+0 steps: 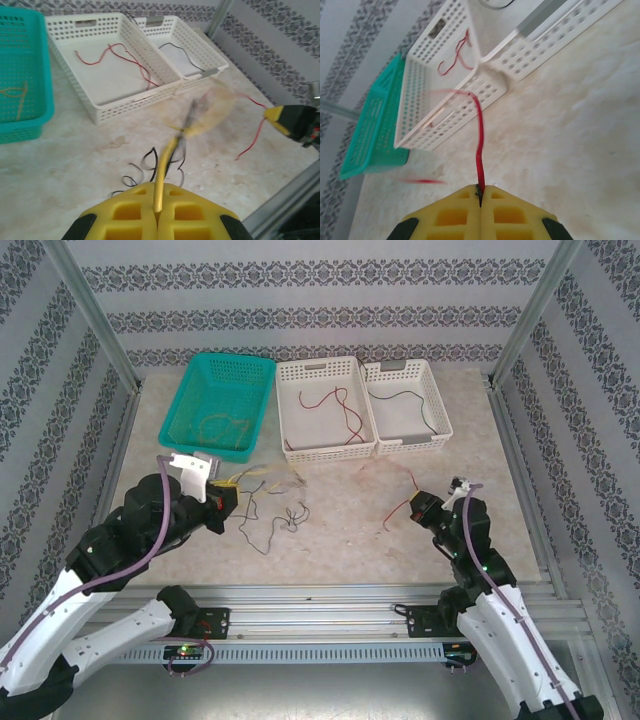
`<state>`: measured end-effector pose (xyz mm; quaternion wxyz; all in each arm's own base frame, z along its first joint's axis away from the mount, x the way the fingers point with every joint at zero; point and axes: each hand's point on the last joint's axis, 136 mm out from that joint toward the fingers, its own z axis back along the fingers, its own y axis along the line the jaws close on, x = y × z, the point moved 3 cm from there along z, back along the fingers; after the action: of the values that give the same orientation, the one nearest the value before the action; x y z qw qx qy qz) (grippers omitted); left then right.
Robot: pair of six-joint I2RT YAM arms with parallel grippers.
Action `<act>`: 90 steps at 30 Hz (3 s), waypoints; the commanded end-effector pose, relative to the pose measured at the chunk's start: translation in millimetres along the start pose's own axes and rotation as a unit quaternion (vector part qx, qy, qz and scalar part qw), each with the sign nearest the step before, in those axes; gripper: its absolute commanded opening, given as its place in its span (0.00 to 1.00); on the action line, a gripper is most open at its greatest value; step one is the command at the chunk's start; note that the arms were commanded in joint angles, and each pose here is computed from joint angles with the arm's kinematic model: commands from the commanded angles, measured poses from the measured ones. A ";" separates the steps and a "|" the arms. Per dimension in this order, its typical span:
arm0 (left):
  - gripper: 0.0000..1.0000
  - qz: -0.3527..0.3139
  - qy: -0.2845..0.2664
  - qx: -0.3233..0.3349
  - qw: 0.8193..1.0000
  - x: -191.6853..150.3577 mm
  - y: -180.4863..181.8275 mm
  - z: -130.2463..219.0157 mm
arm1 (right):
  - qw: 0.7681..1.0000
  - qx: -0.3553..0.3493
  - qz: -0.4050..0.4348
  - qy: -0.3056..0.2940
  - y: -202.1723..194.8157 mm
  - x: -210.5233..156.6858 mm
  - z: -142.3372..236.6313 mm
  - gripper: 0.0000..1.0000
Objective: Untangle the cables
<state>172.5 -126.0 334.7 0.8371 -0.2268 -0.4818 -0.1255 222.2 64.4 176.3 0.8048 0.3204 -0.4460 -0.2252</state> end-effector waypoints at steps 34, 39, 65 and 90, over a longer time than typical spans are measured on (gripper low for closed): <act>0.00 -0.050 0.032 0.081 0.995 -38.6 37.8 -40.1 | 0.966 0.087 0.228 0.090 225.3 73.1 -128.8 0.00; 0.00 -0.051 0.038 0.082 0.995 -40.8 38.3 -43.0 | 0.967 0.064 0.222 0.108 223.5 82.2 -185.5 0.00; 0.00 -0.053 0.048 0.086 0.994 -44.5 39.9 -48.4 | 0.942 -0.034 0.267 0.201 169.1 53.3 -327.4 0.00; 0.00 -0.053 0.053 0.085 0.994 -46.3 39.4 -50.3 | 0.934 -0.059 0.289 0.200 174.8 65.9 -319.5 0.32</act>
<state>199.2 -118.0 261.3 0.8753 -0.1289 -0.4455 -0.1374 546.6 250.7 171.3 0.9359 0.1761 -0.3004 0.0537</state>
